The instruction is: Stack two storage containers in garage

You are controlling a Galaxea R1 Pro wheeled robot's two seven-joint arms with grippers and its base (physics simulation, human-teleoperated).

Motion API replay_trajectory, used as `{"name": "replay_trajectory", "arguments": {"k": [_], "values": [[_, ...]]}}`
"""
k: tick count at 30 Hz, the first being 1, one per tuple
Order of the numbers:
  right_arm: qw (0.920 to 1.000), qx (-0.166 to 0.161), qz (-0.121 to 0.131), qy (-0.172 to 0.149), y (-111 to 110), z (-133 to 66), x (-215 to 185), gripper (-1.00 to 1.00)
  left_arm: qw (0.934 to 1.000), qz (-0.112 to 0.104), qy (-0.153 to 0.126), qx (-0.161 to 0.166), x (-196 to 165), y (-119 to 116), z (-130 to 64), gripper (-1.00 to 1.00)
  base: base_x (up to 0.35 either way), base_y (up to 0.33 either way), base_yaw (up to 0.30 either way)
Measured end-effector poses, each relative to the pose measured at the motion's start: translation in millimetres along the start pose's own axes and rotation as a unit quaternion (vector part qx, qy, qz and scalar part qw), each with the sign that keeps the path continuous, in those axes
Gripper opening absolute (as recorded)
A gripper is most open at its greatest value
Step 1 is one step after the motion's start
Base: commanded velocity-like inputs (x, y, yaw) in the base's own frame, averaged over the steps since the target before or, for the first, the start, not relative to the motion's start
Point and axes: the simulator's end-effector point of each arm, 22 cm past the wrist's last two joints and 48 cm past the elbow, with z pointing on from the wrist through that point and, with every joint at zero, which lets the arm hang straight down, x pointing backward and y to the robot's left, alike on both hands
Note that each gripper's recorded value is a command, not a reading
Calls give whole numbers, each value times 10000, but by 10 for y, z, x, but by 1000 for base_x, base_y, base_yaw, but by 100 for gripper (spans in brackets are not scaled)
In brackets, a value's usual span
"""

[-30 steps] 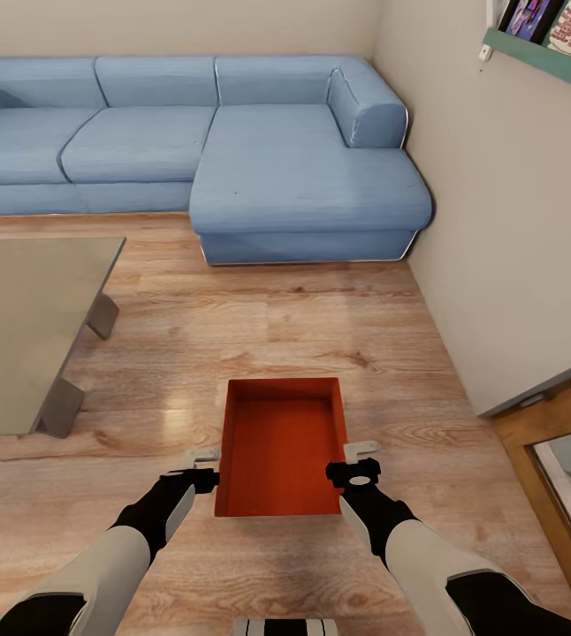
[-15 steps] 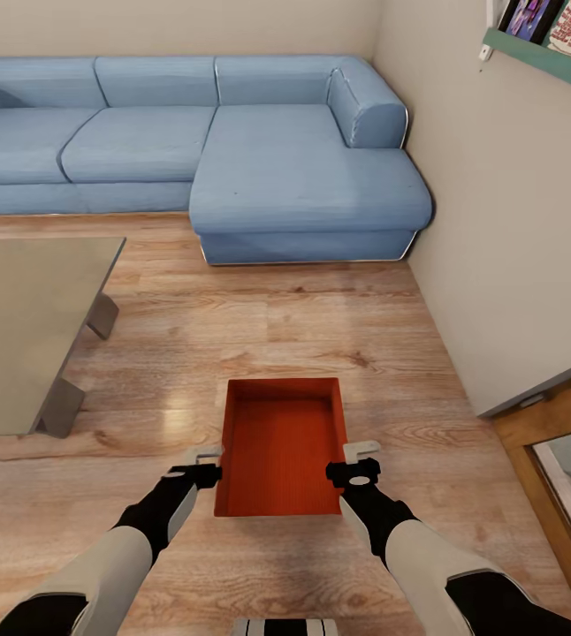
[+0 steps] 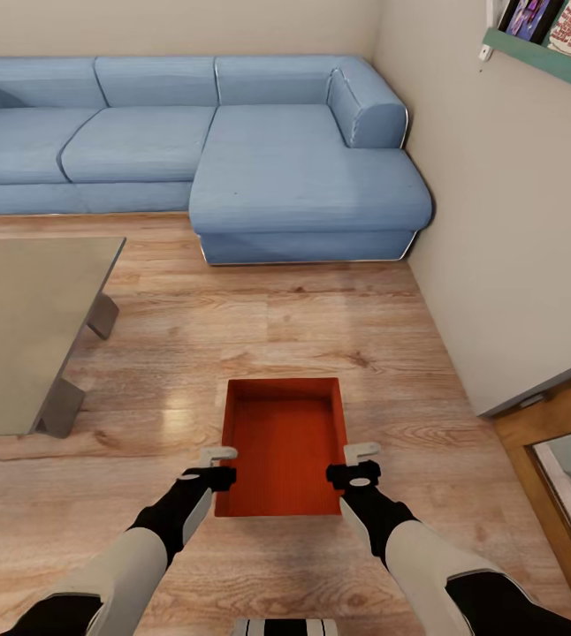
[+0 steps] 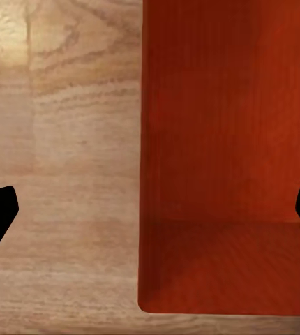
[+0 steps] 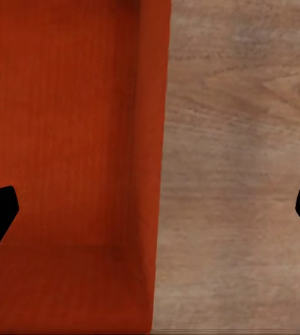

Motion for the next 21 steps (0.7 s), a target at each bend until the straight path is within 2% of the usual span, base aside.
{"name": "replay_trajectory", "arguments": {"k": [4, 6, 21], "values": [[9999, -101, -6, 37, 46, 0, 32, 100, 10000, -9, 60, 7, 31, -17, -1, 100, 0, 0, 0], [9996, -271, -12, 66, 121, -3, 51, 100, 9998, -8, 179, -4, 85, -5, -1, 100, 0, 0, 0], [9995, -299, -8, 50, 134, -3, 45, 100, 9999, -17, 129, -40, 34, 43, -2, 100, 0, 0, 0]]}}
